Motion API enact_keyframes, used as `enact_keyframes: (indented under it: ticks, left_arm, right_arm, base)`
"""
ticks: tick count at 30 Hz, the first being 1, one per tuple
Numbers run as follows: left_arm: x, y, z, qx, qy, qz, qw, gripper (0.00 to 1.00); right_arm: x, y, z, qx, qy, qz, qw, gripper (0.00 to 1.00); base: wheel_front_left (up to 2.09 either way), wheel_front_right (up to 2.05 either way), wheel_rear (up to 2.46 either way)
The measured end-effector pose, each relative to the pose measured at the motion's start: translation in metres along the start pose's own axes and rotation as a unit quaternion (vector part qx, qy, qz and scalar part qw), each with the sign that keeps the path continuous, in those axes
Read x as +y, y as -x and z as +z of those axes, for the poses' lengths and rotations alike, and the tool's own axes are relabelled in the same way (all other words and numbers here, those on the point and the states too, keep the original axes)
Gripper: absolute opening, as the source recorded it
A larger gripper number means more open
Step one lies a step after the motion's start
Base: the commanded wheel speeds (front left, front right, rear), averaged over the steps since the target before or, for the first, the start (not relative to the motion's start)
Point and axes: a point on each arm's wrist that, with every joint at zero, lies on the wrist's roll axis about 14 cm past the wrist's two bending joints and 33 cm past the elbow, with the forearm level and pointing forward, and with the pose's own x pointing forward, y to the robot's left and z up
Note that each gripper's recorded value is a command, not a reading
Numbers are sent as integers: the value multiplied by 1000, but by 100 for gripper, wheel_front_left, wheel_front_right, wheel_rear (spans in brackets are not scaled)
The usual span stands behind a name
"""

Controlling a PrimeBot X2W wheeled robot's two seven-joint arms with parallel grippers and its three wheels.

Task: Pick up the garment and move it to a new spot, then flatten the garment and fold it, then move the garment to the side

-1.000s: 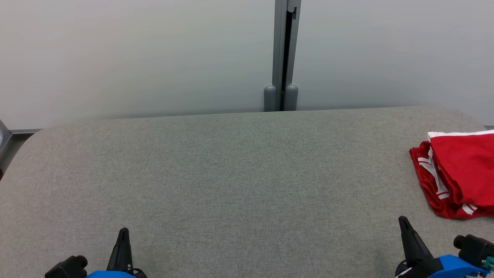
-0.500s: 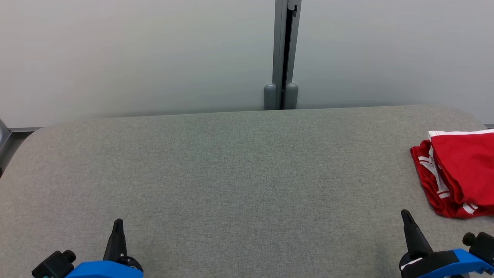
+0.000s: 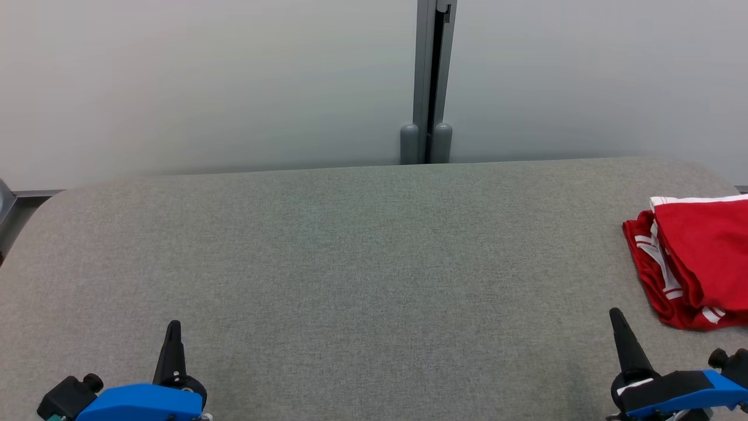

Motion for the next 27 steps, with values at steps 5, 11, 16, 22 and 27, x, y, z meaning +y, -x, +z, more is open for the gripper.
enact_keyframes:
  ticks: [5, 11, 16, 22, 27]
  left_arm:
    - [-2, -1, 1, -1, 28, -2, 1000, 0]
    - [-7, -5, 6, -6, 60, -7, 998, 0]
    - [-8, -6, 8, -6, 84, -9, 996, 0]
    - [-11, -8, 10, -7, 112, -14, 994, 0]
    - [-15, -10, 13, -8, 135, -19, 991, 0]
  right_arm:
    - [2, -2, 2, -2, -29, 3, 1000, 0]
    - [6, -5, 4, -4, -62, 8, 998, 0]
    - [7, -6, 5, -4, -88, 10, 996, 0]
    - [10, -9, 7, -7, -118, 15, 993, 0]
    - [11, -10, 7, -6, -142, 17, 990, 0]
  base:
    - [0, 0, 0]
    - [0, 0, 0]
    - [0, 0, 0]
    - [0, 0, 0]
    - [0, 0, 0]
